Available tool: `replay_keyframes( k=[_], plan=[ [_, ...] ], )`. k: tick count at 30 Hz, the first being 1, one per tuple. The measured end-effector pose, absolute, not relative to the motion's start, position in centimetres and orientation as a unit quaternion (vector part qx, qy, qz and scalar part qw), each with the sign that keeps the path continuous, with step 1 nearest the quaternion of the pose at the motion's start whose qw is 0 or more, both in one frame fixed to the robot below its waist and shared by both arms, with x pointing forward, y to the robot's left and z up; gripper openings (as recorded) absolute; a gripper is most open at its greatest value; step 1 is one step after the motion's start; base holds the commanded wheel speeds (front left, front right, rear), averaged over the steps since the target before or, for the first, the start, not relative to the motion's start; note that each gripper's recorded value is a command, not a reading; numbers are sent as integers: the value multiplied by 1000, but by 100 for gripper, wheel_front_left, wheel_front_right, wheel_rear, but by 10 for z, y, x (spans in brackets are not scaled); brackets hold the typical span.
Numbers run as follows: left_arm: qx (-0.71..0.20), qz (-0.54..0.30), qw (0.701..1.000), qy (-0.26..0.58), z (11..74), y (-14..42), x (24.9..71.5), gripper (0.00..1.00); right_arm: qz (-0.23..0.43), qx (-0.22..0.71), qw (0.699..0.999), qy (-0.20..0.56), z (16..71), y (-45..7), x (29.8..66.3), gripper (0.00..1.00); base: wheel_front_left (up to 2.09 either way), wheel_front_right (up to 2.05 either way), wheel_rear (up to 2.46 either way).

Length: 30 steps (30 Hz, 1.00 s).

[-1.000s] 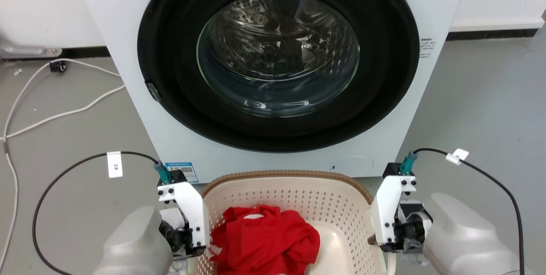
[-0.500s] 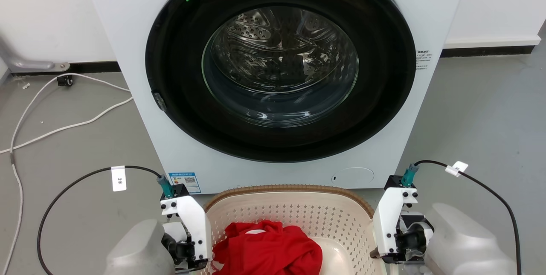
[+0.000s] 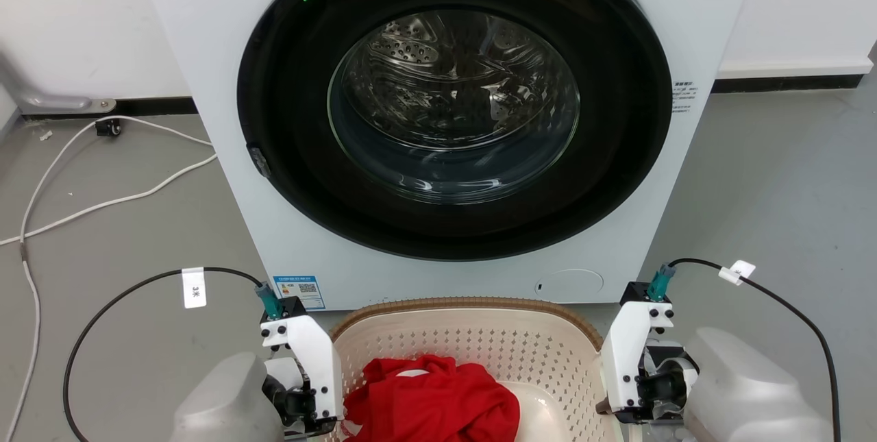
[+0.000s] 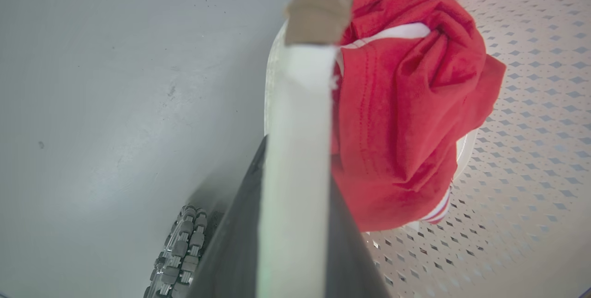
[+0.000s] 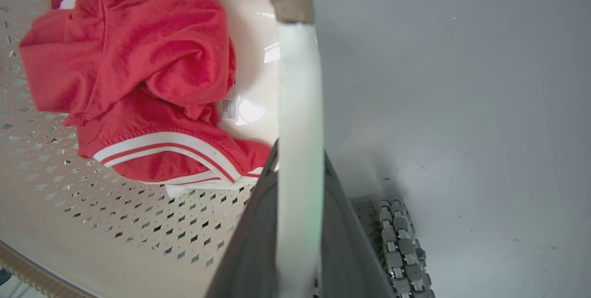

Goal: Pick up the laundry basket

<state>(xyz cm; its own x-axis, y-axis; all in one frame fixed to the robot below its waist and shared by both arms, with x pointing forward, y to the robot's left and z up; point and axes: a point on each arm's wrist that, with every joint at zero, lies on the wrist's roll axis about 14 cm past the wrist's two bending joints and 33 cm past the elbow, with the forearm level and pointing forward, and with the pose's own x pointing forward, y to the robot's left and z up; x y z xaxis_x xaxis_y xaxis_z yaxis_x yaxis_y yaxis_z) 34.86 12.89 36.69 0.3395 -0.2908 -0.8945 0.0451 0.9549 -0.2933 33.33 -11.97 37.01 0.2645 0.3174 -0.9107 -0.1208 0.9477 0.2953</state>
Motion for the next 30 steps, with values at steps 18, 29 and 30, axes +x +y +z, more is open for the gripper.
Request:
replay_keyframes(
  k=[18,29,30],
  plan=[
    [-110,-102,810,567,366,130,346,0,140,84,791,590,370,-118,334,0,0,0,0],
    [-112,-103,810,567,367,129,346,0,138,85,790,591,369,-118,334,0,0,0,0],
    [-111,-103,810,567,366,129,345,0,138,85,790,591,369,-118,334,0,0,0,0]
  ],
)
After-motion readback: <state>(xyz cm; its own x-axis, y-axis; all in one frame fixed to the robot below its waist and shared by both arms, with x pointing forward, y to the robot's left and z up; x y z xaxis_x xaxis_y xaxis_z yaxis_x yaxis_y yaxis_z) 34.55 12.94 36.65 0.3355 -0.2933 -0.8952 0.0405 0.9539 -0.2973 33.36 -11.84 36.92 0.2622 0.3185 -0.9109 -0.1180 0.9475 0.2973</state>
